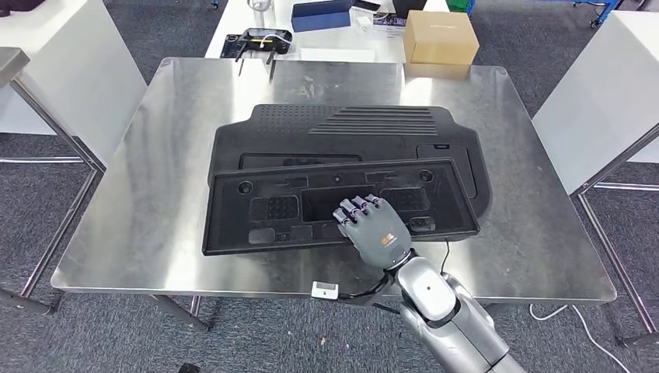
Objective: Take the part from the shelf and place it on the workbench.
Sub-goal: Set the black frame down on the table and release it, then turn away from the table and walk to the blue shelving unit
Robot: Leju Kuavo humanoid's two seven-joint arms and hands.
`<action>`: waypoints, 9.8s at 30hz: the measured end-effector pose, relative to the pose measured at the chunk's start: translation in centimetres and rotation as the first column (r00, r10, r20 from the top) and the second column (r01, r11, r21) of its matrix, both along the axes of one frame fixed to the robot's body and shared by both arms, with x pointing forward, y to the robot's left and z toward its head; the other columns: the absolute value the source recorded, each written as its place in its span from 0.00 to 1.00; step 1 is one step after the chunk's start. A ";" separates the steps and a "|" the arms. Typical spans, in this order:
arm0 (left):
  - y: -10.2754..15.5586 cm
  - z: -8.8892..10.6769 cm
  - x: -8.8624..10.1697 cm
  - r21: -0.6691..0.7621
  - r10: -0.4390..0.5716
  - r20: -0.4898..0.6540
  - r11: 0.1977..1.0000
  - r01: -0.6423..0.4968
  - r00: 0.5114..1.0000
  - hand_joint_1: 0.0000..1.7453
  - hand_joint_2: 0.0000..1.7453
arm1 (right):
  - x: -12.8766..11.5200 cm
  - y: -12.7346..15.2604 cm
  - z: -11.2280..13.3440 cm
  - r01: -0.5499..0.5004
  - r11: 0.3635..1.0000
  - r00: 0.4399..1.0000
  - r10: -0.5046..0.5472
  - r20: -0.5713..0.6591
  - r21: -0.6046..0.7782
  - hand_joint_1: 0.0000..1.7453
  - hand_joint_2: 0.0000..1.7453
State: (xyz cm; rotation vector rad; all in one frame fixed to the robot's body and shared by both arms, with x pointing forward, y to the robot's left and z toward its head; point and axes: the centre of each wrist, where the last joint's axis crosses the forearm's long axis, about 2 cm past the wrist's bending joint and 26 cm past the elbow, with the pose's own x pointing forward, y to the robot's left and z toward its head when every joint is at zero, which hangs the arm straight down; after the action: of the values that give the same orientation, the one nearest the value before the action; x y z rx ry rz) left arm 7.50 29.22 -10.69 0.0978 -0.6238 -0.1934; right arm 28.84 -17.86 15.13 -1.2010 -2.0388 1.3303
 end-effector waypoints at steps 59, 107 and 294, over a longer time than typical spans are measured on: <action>-0.9 0.4 2.0 0.079 -0.070 -0.006 0.994 0.070 0.998 0.00 0.00 | 8.9 -15.2 -2.8 0.163 0.981 0.908 -0.108 -0.405 0.103 0.00 0.00; 0.0 -0.4 -3.2 0.067 0.179 -0.002 0.982 -0.178 0.984 0.00 0.00 | -14.8 -5.1 3.9 -0.231 -0.282 0.705 0.611 0.360 0.931 0.00 0.00; -1.1 -0.5 -3.4 -0.023 0.236 -0.042 0.971 -0.237 0.971 0.00 0.00 | -15.4 -7.6 0.8 -0.094 0.110 0.975 0.209 0.070 0.989 0.00 0.00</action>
State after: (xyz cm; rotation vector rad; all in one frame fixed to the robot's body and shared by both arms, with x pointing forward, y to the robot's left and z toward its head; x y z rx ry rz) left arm 4.09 28.07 -11.15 0.1406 -0.5701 0.0441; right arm 13.45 -25.50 15.97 -0.2154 -2.2412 -0.2188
